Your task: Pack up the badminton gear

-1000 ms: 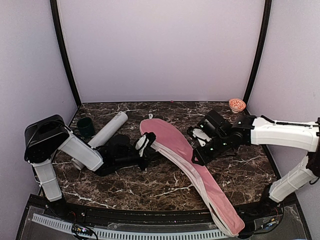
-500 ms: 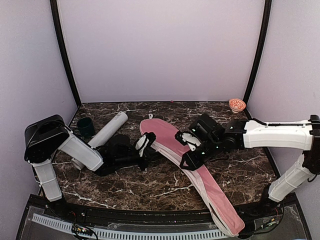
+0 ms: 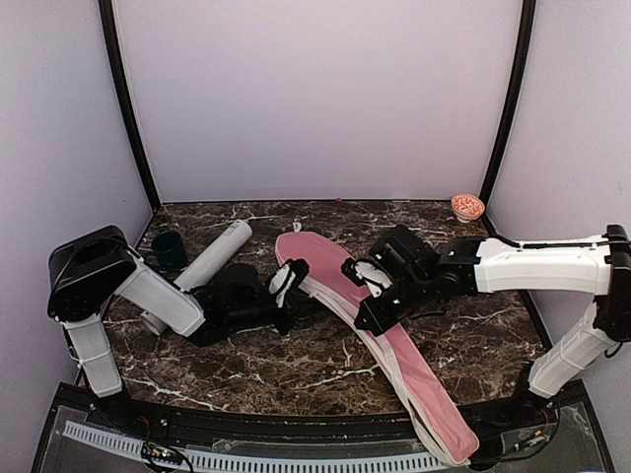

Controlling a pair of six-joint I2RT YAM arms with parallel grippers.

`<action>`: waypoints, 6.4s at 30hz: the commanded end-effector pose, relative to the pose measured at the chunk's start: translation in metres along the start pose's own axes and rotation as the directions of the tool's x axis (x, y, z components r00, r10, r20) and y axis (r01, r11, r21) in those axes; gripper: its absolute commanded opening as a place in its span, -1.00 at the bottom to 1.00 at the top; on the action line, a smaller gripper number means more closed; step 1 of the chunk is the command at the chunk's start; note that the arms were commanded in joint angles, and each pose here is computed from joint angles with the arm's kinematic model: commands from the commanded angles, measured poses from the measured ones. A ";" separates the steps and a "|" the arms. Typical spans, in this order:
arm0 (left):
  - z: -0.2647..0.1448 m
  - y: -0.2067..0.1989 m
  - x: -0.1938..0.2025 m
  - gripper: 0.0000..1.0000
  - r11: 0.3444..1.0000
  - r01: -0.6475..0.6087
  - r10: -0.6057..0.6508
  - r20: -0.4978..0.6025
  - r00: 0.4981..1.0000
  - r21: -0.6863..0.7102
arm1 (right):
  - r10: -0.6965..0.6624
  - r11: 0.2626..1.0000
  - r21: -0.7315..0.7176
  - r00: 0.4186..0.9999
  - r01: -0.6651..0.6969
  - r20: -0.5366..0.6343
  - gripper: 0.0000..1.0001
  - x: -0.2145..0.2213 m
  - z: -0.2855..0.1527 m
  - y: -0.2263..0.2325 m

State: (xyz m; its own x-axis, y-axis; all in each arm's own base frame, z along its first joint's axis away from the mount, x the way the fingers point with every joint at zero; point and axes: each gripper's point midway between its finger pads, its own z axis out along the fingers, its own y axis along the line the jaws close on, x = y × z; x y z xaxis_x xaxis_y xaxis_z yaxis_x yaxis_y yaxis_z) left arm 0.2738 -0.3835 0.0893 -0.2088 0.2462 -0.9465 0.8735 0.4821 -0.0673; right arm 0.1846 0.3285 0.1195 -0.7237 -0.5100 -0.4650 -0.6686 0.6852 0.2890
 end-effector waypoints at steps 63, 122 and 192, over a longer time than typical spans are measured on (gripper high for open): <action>-0.003 -0.049 -0.080 -1.00 0.990 -0.075 0.066 0.075 0.995 0.120 | 0.153 0.979 0.164 0.970 -0.122 -0.190 -0.42 0.112 -0.034 0.016; -0.001 -0.041 -0.065 -1.00 0.992 -0.066 0.060 0.054 0.997 0.104 | 0.200 0.976 0.120 0.970 -0.184 -0.140 -0.92 0.130 -0.061 0.029; -0.002 -0.065 -0.069 -1.00 0.979 -0.086 0.080 0.037 0.996 0.186 | 0.054 0.997 0.054 0.997 -0.057 0.057 -0.86 0.035 -0.025 0.013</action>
State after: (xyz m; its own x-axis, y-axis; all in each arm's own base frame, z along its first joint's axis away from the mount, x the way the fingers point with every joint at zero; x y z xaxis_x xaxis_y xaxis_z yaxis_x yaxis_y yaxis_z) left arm 0.2318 -0.4208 0.1215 -0.1899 0.3266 -0.9259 0.9426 0.3246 -0.0788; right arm 0.1404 0.3040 0.1218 -0.7514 -0.4600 -0.4732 -0.6192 0.7394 0.2644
